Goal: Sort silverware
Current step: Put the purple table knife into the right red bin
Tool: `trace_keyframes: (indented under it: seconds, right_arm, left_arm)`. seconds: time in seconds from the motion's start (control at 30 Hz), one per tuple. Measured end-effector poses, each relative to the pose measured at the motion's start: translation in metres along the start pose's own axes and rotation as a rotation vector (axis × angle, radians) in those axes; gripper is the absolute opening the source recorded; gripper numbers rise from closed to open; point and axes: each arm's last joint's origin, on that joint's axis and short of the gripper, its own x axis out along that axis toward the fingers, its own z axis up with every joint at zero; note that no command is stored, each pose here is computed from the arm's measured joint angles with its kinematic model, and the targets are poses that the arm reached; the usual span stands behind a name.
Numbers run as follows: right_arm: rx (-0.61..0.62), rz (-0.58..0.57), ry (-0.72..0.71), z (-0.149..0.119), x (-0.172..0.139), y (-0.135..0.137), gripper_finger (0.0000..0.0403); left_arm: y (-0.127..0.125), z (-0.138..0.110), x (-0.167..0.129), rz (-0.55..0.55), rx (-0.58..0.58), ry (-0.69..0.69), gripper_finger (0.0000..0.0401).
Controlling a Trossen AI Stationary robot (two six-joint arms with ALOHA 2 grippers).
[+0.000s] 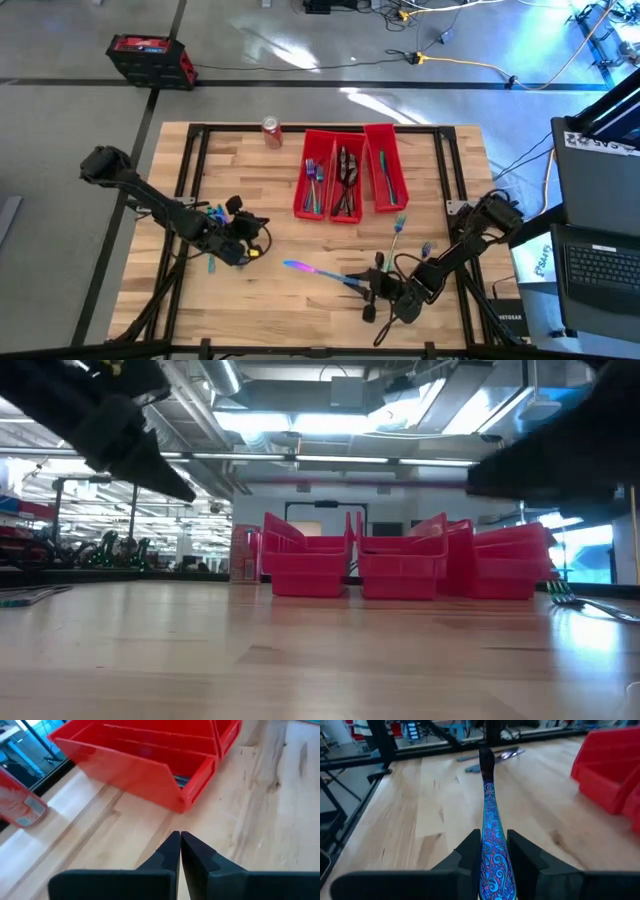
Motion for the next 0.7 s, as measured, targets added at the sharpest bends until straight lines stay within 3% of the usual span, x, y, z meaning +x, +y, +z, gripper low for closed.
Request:
trace_keyframes:
  seconds: [0.7]
  right_arm:
    - [-0.013,-0.154,-0.055,0.058,-0.026,-0.022,0.0057]
  left_arm:
    - [0.003,-0.013,0.002,-0.037,0.039,0.056,0.0000]
